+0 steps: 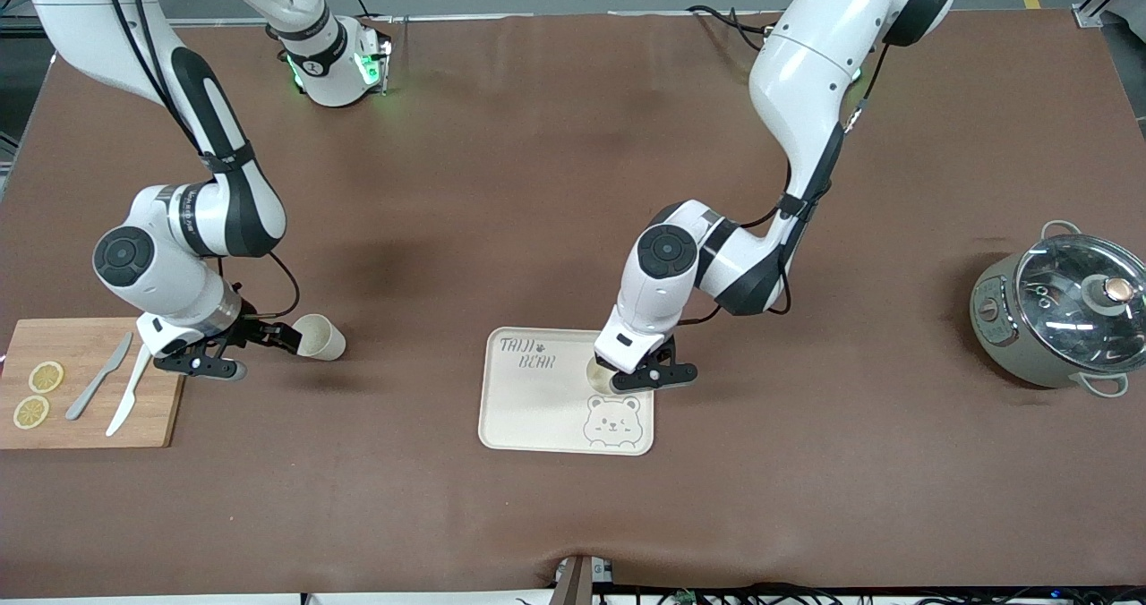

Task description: Place white IKEA cup upright on tray with both arms

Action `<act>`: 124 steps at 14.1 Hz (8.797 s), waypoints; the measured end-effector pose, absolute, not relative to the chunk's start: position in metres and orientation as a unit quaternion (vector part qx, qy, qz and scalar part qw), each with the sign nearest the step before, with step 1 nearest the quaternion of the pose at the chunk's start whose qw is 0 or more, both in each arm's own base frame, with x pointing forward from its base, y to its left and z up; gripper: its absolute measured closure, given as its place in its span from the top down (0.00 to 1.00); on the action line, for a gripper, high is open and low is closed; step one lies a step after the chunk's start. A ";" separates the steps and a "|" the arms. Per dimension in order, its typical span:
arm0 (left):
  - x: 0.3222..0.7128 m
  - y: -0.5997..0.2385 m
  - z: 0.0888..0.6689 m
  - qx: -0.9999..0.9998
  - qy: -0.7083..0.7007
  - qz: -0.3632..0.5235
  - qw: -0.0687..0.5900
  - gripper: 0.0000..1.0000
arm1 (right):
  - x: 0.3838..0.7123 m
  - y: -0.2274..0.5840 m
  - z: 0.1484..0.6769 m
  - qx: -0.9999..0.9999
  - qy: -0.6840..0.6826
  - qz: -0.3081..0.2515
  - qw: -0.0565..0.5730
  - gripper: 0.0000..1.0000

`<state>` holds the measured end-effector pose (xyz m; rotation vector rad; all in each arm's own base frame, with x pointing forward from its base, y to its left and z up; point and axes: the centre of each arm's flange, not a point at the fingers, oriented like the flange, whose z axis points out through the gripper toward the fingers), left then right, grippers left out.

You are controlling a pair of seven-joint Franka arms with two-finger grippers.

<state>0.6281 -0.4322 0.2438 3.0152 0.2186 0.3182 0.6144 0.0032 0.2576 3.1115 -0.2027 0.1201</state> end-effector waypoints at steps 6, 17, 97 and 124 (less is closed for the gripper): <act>0.628 -0.432 0.242 0.990 0.072 0.106 0.052 0.04 | 0.602 0.004 0.242 0.997 -0.063 0.033 0.011 1.00; 0.629 -0.433 0.230 0.990 0.055 0.121 0.047 0.29 | 0.591 0.010 0.208 0.998 -0.057 0.039 0.010 0.94; 0.568 0.000 0.606 0.999 -0.030 -0.037 -0.006 1.00 | 0.664 0.374 0.217 0.938 -0.334 0.054 -0.068 0.22; 0.572 0.023 0.607 0.999 -0.026 -0.018 -0.005 1.00 | 0.612 0.228 0.558 0.972 -0.233 -0.037 -0.003 1.00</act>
